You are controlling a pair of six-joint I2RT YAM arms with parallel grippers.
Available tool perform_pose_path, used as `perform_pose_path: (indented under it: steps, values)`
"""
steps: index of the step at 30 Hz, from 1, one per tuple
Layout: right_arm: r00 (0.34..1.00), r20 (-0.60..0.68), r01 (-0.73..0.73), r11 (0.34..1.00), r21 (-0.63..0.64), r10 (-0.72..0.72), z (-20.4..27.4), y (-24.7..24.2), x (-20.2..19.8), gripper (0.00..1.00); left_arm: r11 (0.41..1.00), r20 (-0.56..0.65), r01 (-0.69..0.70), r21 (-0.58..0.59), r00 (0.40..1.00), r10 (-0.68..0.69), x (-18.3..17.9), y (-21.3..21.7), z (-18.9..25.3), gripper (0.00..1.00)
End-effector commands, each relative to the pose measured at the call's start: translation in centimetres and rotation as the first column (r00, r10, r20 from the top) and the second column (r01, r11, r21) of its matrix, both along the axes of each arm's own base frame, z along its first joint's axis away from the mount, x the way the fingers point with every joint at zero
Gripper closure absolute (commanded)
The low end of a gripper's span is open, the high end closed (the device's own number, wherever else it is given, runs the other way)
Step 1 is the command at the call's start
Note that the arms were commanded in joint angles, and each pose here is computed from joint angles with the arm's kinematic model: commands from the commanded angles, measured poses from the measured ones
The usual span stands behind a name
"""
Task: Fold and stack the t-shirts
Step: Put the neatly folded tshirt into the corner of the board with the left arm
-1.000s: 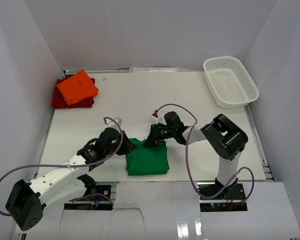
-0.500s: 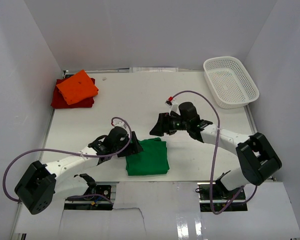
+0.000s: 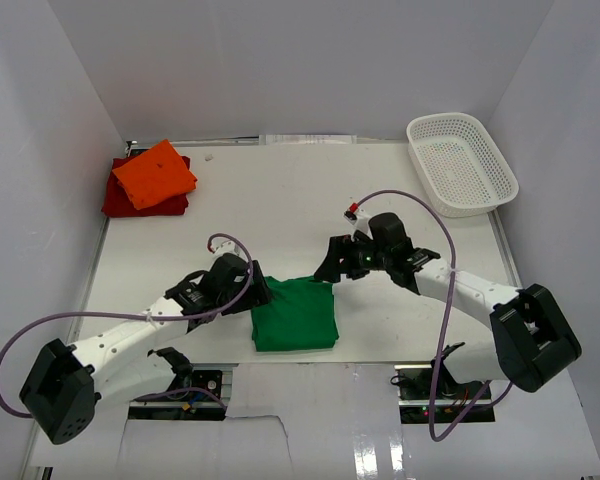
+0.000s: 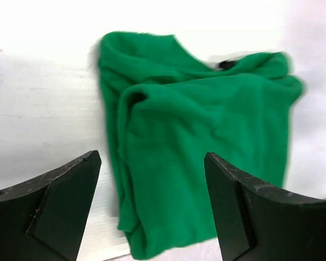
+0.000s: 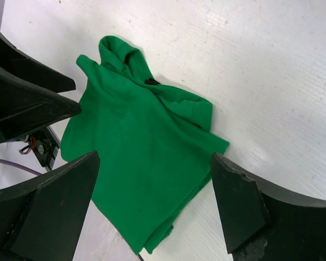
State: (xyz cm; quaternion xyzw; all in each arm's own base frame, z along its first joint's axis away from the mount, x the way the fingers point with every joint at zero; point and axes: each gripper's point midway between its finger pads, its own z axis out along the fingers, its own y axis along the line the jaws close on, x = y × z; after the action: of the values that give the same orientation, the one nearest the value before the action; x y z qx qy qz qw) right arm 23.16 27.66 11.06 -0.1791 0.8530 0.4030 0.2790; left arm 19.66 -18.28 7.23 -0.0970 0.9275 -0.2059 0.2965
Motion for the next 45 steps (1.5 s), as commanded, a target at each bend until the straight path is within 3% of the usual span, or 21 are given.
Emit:
perform_pose_path:
  steps: [1,6,10,11,13,14,17,19,21,23,26,27,31,35,36,38,45]
  values:
    - [1.000,0.024,-0.006,1.000,-0.003,0.006,0.2,-0.5,-0.1,0.11,0.995,-0.067,0.001,0.099,0.998,0.006,-0.5,0.9,-1.9,0.12]
    - [0.999,0.033,0.008,1.000,0.002,-0.008,0.6,-1.2,-0.1,0.12,0.984,-0.140,0.001,0.176,0.990,0.024,-0.7,1.3,-4.7,0.12]
    - [0.999,0.033,0.020,1.000,0.003,-0.020,0.5,-1.8,-0.1,0.12,0.988,-0.127,0.028,0.154,0.992,-0.008,-0.2,0.4,-5.3,0.21]
    - [0.999,0.031,0.025,1.000,0.003,-0.025,0.4,-2.0,-0.2,0.12,0.987,-0.142,0.039,0.158,0.990,-0.017,-0.4,0.3,-5.9,0.45]
    - [0.999,0.032,0.029,1.000,0.006,-0.029,0.4,-2.3,-0.3,0.13,0.987,-0.152,0.057,0.148,0.988,-0.035,-0.4,-0.2,-6.5,0.73]
    - [0.999,0.026,0.037,0.999,0.005,-0.037,0.1,-2.5,-0.4,0.13,0.985,-0.182,0.068,0.158,0.983,-0.039,-0.7,-0.2,-7.4,0.78]
    - [0.999,0.026,0.045,0.999,0.014,-0.045,0.2,-3.0,-0.6,0.13,0.985,-0.245,0.110,0.131,0.967,-0.075,-1.9,-0.8,-9.0,0.79]
    - [0.998,0.021,0.051,0.999,0.016,-0.051,0.1,-3.3,-0.7,0.13,0.987,-0.246,0.127,0.097,0.964,-0.100,-2.0,-1.5,-9.4,0.98]
    - [0.998,0.026,0.053,0.998,0.022,-0.054,0.4,-3.5,-0.8,0.13,0.985,-0.234,0.140,0.097,0.965,-0.114,-1.3,-1.9,-9.0,1.00]
    - [0.998,0.030,0.061,0.998,0.026,-0.062,0.6,-3.7,-0.6,0.14,0.973,-0.206,0.137,0.188,0.974,-0.097,0.8,-0.7,-8.0,1.00]
    - [0.996,0.050,0.069,0.997,0.032,-0.071,1.6,-3.9,0.0,0.15,0.966,-0.082,0.093,0.242,0.994,-0.076,8.1,-0.3,-2.6,1.00]
    - [0.995,0.067,0.068,0.997,0.038,-0.070,2.3,-3.8,0.3,0.15,0.973,-0.003,0.062,0.223,0.998,-0.062,11.8,-0.9,0.6,1.00]
    - [0.992,0.102,0.069,0.996,0.051,-0.073,3.9,-3.7,1.1,0.15,0.965,0.150,-0.081,0.249,0.988,0.044,21.9,3.4,6.3,1.00]
    - [0.993,0.094,0.062,0.997,0.054,-0.067,4.5,-3.8,0.6,0.15,0.956,0.192,-0.160,0.247,0.975,0.114,29.1,6.3,8.4,1.00]
    - [0.993,0.095,0.061,0.997,0.055,-0.066,4.7,-3.9,0.5,0.15,0.953,0.266,-0.173,0.248,0.958,0.104,31.9,7.0,11.6,1.00]
    - [0.992,0.109,0.062,0.996,0.057,-0.068,5.3,-4.0,0.4,0.15,0.942,0.243,-0.153,0.300,0.967,0.079,34.5,7.9,9.9,1.00]
    - [0.992,0.104,0.069,0.995,0.077,-0.077,5.3,-4.4,-0.4,0.15,0.941,0.378,-0.183,0.286,0.923,0.065,42.3,10.7,13.1,1.00]
